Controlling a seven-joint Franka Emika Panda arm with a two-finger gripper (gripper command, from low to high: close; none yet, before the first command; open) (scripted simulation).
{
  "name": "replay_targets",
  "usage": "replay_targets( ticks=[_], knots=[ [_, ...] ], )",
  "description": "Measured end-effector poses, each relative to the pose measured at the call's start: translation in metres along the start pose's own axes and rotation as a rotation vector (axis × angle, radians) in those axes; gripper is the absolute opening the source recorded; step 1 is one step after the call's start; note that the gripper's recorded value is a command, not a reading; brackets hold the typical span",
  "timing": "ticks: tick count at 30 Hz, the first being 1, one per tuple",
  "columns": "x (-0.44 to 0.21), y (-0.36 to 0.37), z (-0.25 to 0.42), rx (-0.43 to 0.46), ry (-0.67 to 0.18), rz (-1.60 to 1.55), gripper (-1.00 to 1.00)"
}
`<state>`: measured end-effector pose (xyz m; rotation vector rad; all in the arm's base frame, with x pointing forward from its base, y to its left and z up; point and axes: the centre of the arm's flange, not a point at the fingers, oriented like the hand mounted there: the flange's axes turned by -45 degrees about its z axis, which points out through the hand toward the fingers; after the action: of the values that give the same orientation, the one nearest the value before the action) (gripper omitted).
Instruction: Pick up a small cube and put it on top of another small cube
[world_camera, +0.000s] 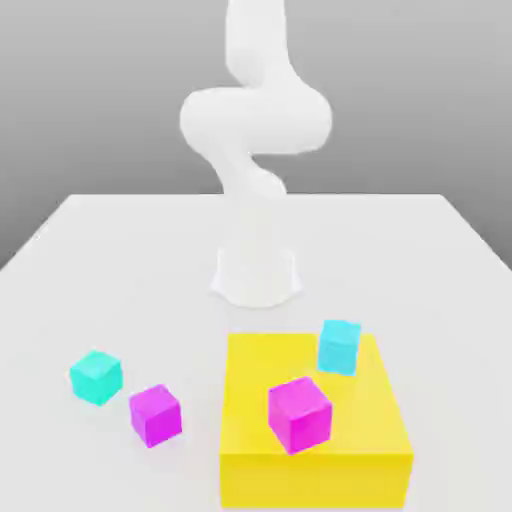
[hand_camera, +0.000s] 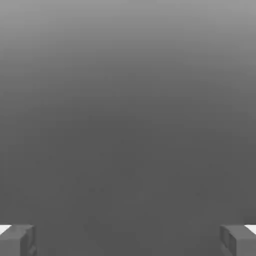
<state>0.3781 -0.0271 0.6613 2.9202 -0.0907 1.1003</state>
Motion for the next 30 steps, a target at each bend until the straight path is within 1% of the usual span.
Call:
replay_targets(
  ticks=[4, 9, 14, 19, 21, 26, 27, 30],
  knots=[
    [-0.035, 0.054, 0.101, -0.066, -0.149, 0.065, 0.00],
    [-0.111, 0.122, 0.198, -0.123, -0.328, 0.158, 0.00],
    [-0.213, 0.178, 0.262, -0.153, -0.500, 0.261, 0.00],
    [-0.332, 0.212, 0.294, -0.159, -0.666, 0.382, 0.00],
    [-0.361, 0.216, 0.305, -0.157, -0.698, 0.404, 0.00],
    [-0.397, 0.216, 0.340, -0.157, -0.709, 0.407, 0.00],
    [-0.403, 0.216, 0.345, -0.157, -0.709, 0.407, -1.00],
    [-0.403, 0.216, 0.346, -0.157, -0.709, 0.408, -1.00]
  ],
)
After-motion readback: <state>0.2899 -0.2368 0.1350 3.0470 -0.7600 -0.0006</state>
